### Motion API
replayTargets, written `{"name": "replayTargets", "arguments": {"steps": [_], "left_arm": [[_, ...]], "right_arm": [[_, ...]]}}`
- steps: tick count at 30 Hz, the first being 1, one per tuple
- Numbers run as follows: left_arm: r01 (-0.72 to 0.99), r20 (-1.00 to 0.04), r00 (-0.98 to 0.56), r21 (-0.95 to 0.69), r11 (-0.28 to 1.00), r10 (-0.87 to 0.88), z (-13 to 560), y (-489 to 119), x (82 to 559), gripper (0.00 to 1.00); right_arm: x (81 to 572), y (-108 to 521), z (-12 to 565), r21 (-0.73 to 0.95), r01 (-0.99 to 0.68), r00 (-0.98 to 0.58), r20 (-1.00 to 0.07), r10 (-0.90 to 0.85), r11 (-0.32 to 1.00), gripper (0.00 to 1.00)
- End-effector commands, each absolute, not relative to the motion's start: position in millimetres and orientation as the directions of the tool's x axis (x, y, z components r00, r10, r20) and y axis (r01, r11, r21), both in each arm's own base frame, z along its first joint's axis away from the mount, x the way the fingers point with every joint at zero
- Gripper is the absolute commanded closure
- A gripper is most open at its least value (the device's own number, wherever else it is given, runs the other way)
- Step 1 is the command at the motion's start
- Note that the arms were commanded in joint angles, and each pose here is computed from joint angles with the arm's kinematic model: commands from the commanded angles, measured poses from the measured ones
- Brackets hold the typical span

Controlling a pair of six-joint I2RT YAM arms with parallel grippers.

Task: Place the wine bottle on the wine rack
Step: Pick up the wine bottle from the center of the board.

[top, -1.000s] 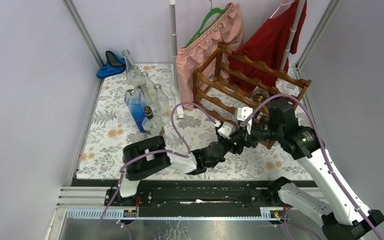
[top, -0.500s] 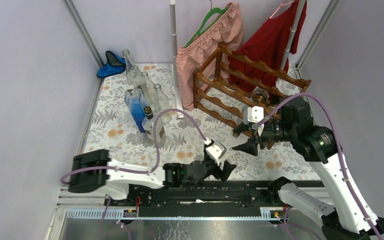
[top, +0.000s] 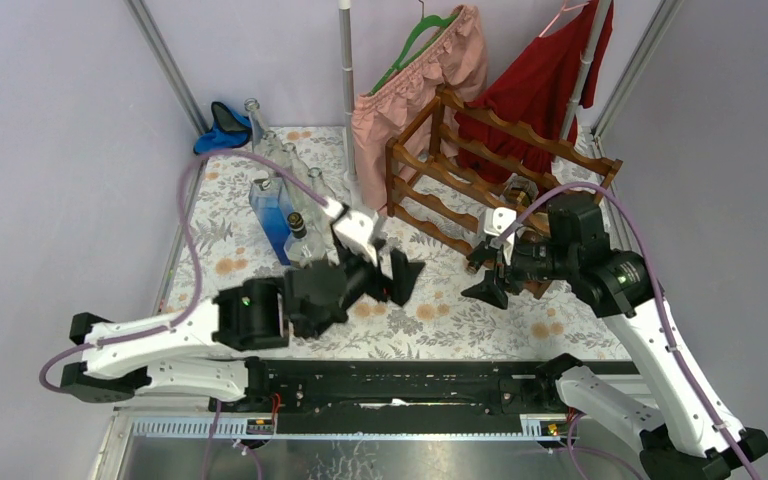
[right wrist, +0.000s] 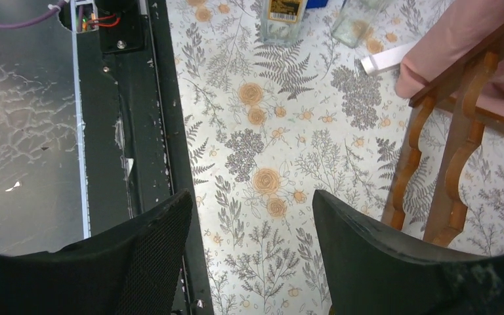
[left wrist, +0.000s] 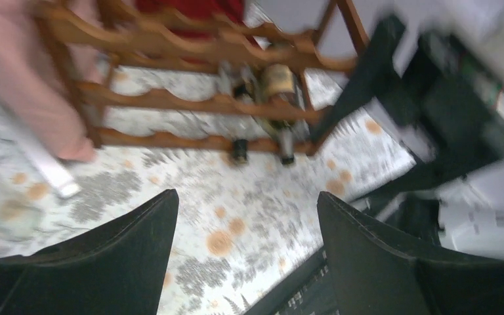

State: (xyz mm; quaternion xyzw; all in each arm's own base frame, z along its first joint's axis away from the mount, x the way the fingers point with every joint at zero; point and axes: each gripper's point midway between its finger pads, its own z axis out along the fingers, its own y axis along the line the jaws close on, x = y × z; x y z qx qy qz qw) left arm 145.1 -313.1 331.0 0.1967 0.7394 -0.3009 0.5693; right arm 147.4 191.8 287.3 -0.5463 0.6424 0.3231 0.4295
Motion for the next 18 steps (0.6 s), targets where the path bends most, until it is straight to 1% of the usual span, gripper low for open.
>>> {"name": "replayTargets", "arguments": {"steps": [1, 5, 7, 9, 12, 16, 18], "left_arm": [[0.436, -0.948, -0.318, -0.114, 0.893, 0.035, 351, -253, 183, 0.17], [0.206, -0.931, -0.362, -0.034, 0.978, 0.044, 363, -192, 212, 0.19], [0.124, -0.92, -0.387, 0.009, 0.992, 0.057, 364, -164, 219, 0.2], [0.084, -0.922, -0.384, 0.013, 0.996, 0.045, 367, -149, 225, 0.22], [0.028, -0.917, -0.397, 0.039, 0.999, 0.047, 363, -131, 234, 0.22], [-0.021, -0.894, -0.442, 0.085, 0.996, 0.068, 340, -109, 253, 0.2], [-0.016, -0.879, -0.475, 0.06, 0.998, 0.045, 327, -99, 266, 0.21]], "right_arm": [[164, 195, 282, -0.063, -0.97, -0.041, -0.909, -0.415, 0.233, 0.25], [167, 196, 275, -0.051, -0.97, -0.054, -0.906, -0.42, 0.236, 0.24], [167, 198, 274, -0.043, -0.973, -0.057, -0.908, -0.416, 0.228, 0.24], [167, 200, 273, -0.033, -0.975, -0.062, -0.908, -0.414, 0.219, 0.24], [167, 202, 271, -0.018, -0.977, -0.071, -0.909, -0.411, 0.211, 0.24], [167, 203, 269, -0.008, -0.979, -0.077, -0.91, -0.407, 0.203, 0.23], [167, 204, 268, -0.006, -0.98, -0.077, -0.911, -0.405, 0.201, 0.23]]}}
